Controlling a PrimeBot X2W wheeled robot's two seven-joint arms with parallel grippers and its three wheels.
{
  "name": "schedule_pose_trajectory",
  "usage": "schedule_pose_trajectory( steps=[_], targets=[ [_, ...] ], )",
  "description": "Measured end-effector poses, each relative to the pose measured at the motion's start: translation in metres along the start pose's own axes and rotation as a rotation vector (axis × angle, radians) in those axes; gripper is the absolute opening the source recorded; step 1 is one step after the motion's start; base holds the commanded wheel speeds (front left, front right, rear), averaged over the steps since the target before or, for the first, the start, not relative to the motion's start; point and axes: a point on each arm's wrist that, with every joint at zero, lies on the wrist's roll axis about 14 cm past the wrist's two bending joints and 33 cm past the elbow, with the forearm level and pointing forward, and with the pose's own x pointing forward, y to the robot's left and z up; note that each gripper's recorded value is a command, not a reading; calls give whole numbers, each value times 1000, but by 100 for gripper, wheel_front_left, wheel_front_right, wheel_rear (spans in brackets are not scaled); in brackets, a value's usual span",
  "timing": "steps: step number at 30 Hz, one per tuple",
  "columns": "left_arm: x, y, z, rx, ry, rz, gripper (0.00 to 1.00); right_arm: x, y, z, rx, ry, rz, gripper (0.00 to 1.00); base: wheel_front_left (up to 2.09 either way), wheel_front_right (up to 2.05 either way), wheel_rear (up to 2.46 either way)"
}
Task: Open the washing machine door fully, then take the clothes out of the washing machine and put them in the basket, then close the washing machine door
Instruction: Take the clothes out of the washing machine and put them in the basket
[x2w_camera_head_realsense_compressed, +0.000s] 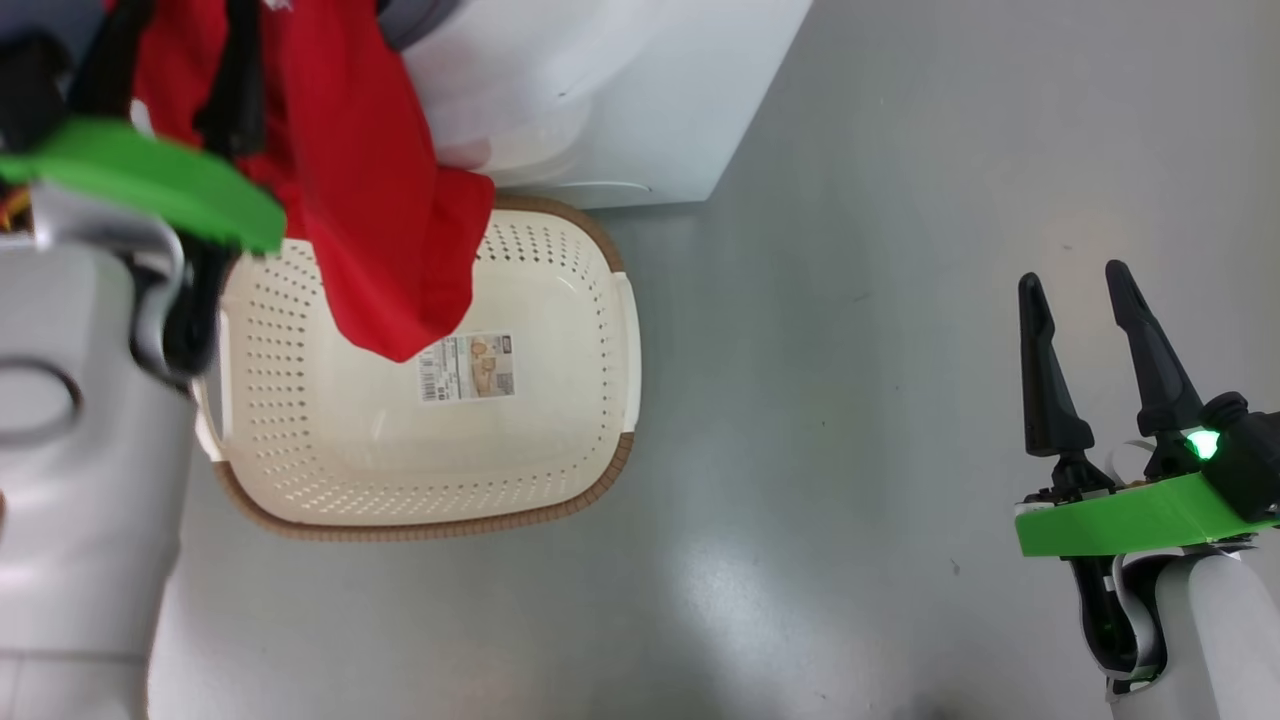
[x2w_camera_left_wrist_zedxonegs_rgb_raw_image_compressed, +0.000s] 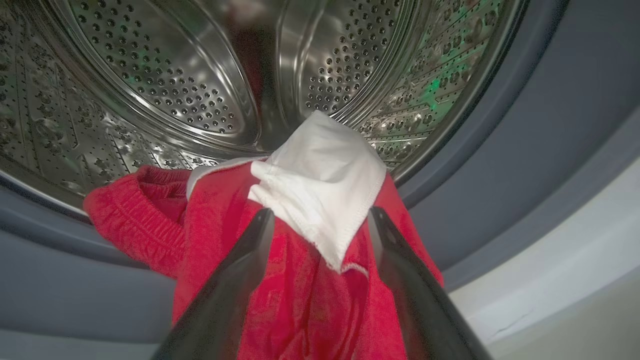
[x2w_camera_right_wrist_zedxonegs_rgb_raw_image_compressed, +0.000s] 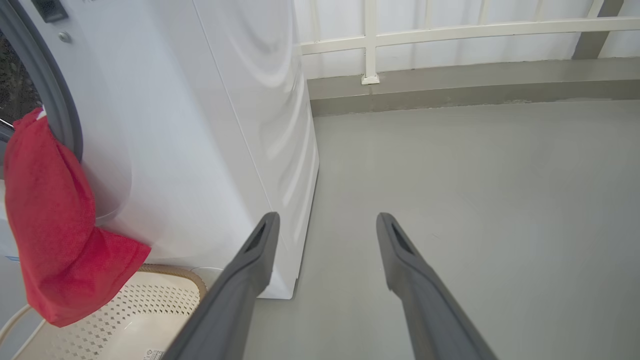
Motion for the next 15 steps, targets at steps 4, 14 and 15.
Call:
schedule_pose_trajectory(
  steps=[4, 14, 15],
  targets=[
    [19, -1, -9, -88, 91, 8, 100, 0, -3, -5, -2, 13, -6, 100, 0, 0, 0],
    [39, -2, -39, -130, 276, 10, 100, -3, -13, -8, 0, 23, -34, 100, 0, 0, 0],
    [40, -1, -41, -124, 285, 10, 100, -4, -14, -8, -1, 25, -37, 100, 0, 0, 0]
  ],
)
